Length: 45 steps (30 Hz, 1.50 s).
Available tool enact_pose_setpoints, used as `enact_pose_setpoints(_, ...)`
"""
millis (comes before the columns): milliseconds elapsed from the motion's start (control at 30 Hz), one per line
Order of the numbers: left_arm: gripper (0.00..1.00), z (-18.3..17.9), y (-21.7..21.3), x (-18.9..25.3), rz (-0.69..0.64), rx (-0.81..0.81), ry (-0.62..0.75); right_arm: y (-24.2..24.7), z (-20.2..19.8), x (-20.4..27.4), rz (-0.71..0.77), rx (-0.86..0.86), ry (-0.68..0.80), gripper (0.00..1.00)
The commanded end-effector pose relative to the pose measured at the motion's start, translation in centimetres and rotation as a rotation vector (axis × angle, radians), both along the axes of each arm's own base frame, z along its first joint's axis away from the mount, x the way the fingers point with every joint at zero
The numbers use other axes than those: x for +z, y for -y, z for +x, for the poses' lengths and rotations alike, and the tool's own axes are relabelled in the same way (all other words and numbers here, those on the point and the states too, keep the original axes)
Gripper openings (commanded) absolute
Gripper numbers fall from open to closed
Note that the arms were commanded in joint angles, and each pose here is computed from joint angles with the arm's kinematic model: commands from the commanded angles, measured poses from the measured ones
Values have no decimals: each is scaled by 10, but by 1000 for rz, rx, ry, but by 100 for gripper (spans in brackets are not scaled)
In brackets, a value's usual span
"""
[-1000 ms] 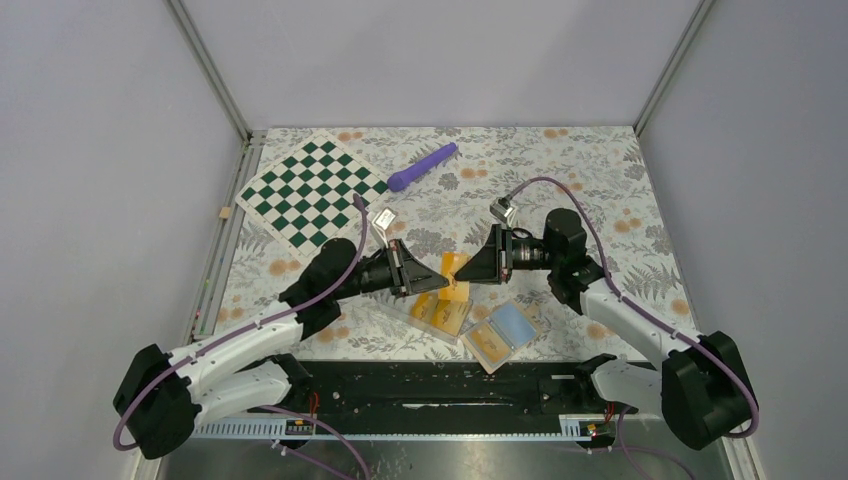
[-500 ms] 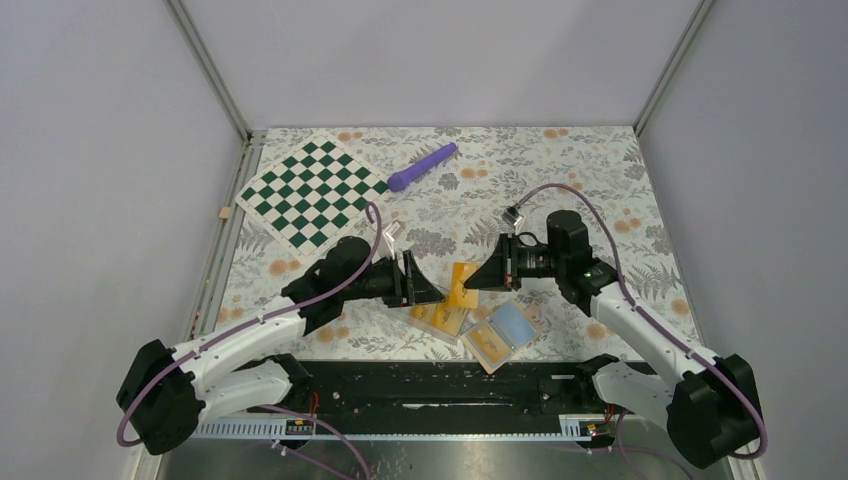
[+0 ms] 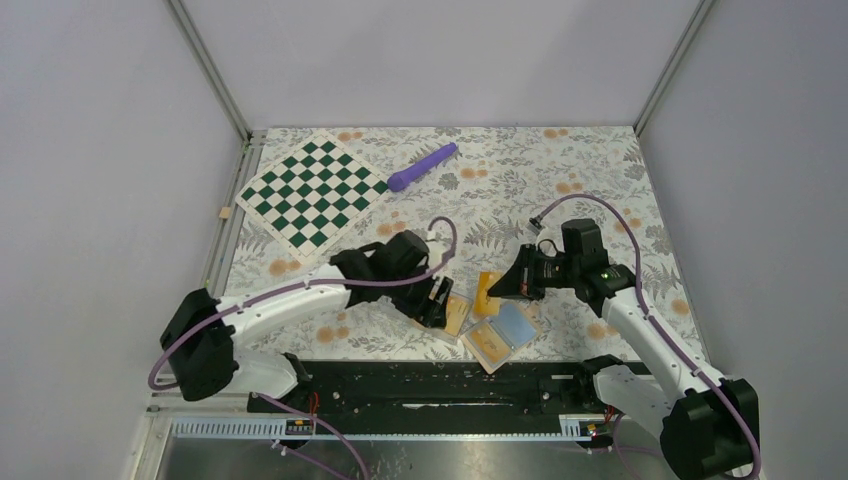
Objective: Put the credit cards into the card holder
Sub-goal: Move the storage box to the center of the board.
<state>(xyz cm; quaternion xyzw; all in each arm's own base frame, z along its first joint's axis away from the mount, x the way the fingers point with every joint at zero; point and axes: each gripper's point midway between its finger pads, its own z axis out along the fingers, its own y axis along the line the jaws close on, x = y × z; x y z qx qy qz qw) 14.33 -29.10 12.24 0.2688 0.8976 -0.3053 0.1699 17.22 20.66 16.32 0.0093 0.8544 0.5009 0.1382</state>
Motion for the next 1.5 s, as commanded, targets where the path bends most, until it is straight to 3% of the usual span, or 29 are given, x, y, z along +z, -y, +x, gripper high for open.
enact_pose_setpoints(0,67,-6,4,-15,123,-145,75,8,-4,-6,-37,-1,8,0)
enact_pose_setpoints(133,65,-7,3,-39,211,-150,84,8,-4,-5,-31,1,7,0)
enact_pose_setpoints(333,45,8,-9,-57,285,-45,131,8,-4,-5,-23,4,-2,0)
enact_pose_setpoints(433,42,18,-18,-62,339,-2,165,9,-4,-6,-24,1,-1,0)
enact_pose_setpoints(667,45,32,-24,-76,427,47,178,9,-4,-6,-21,5,-5,0)
enact_pose_setpoints(900,52,43,13,-74,295,89,111,14,-2,-8,-45,-23,9,0)
enact_pose_setpoints(1200,59,70,59,-76,150,196,2,33,-7,-23,-198,-56,12,0)
enact_pose_setpoints(1467,67,112,94,-79,79,286,-56,40,-13,-24,-241,-66,15,0)
